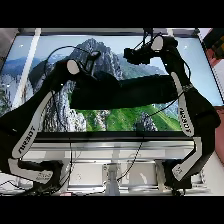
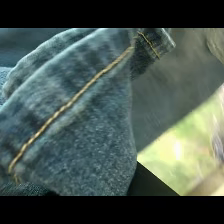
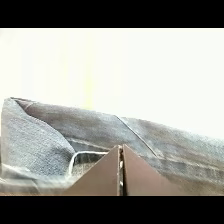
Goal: Fold the clothes and pants, and hang the long-sleeved shirts on hangers.
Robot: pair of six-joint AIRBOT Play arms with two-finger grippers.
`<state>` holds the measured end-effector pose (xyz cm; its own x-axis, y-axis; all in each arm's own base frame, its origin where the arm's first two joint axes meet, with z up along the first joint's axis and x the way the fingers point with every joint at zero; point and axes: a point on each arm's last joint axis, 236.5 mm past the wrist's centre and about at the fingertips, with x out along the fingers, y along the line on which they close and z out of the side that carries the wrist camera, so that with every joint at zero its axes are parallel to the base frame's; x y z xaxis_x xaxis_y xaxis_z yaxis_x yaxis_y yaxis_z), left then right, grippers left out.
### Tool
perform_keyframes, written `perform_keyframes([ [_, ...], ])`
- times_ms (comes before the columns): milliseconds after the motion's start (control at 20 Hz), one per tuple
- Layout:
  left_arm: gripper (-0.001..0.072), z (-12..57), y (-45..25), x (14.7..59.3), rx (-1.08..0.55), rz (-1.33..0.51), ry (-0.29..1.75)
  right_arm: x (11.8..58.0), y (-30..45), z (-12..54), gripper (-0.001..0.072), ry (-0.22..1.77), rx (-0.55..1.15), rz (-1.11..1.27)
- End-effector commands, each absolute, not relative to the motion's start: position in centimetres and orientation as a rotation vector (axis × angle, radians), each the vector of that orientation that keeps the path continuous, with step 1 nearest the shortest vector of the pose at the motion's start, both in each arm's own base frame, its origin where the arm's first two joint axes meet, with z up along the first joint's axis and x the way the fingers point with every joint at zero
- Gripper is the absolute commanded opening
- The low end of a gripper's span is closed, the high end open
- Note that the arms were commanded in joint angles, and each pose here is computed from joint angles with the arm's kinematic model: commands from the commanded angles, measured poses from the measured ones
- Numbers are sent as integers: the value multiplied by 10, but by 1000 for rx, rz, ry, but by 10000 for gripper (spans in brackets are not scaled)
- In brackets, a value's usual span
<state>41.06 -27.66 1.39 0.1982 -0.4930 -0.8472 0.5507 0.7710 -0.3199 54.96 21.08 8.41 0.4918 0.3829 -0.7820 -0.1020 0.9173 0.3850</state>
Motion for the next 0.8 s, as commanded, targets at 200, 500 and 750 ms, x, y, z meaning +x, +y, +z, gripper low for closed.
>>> perform_keyframes([
  [200,700,-24,-270,383,168,-737,1259,548,180,87,67,1039,283,264],
  [500,650,33,-195,438,180,-554,1062,542,178,85,68,1057,236,282],
  [750,624,33,-50,469,-84,-273,1101,538,174,81,67,1071,180,293],
])
